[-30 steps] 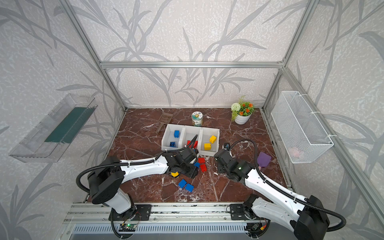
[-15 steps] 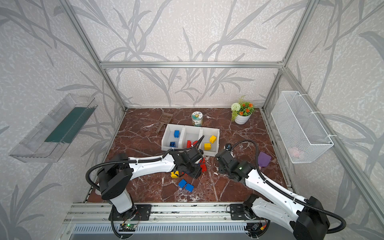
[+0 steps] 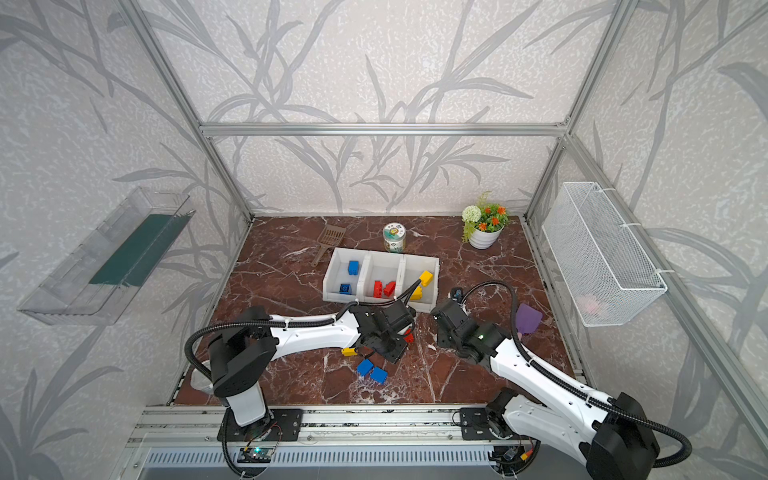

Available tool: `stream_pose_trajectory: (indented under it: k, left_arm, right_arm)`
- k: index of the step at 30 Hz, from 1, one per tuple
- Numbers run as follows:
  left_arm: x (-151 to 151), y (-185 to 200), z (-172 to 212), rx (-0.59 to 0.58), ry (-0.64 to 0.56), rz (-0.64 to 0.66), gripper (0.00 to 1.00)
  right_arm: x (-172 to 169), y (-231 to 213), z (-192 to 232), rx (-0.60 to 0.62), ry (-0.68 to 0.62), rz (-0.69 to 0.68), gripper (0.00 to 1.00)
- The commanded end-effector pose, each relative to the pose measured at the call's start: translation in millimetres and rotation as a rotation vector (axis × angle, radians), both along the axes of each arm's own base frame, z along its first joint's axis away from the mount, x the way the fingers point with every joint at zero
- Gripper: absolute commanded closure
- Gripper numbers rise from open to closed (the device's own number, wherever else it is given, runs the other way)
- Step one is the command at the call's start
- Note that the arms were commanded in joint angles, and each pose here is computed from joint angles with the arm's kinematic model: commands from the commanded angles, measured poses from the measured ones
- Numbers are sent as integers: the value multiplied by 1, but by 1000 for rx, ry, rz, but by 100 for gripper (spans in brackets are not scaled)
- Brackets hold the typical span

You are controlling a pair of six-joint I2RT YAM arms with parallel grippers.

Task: Sort the legos into containers by color
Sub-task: 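Lower the left gripper and grasp a blue brick from the pile, then carry the blue brick with the left gripper into the compartment nearest it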

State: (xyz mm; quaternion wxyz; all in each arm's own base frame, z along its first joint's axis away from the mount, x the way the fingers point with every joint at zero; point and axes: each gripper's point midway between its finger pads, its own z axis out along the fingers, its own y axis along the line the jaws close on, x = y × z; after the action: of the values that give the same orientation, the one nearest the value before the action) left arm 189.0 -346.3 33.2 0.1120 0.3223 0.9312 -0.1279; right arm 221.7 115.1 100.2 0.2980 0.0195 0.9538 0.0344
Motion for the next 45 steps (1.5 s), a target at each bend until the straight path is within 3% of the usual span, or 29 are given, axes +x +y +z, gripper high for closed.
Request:
stream_pose_trajectory:
  k: [1, 12, 24, 30, 36, 40, 45]
  left_arm:
    - [2, 3, -5, 43, -10, -6, 79]
    - [2, 2, -7, 54, -17, -32, 96]
    - [18, 2, 45, 15, -123, -62, 100]
    - [61, 19, 92, 47, -274, -14, 100]
    - [131, 42, 127, -58, -310, 143, 100]
    - [173, 50, 131, -81, -374, 187, 100]
    - [205, 58, 114, -49, -334, 231, 98]
  right_arm:
    - [-3, -4, -3, -1, 4, -13, 45]
    - [-6, -9, -3, -3, -2, -26, 45]
    - [-6, -12, 4, -5, -15, -25, 46]
    - [-6, -15, 11, -4, -33, -28, 46]
    - [-6, -16, 14, -3, -38, -27, 46]
    - [-6, -16, 13, -5, -34, -27, 46]
    - [-6, -16, 15, -4, -31, -28, 46]
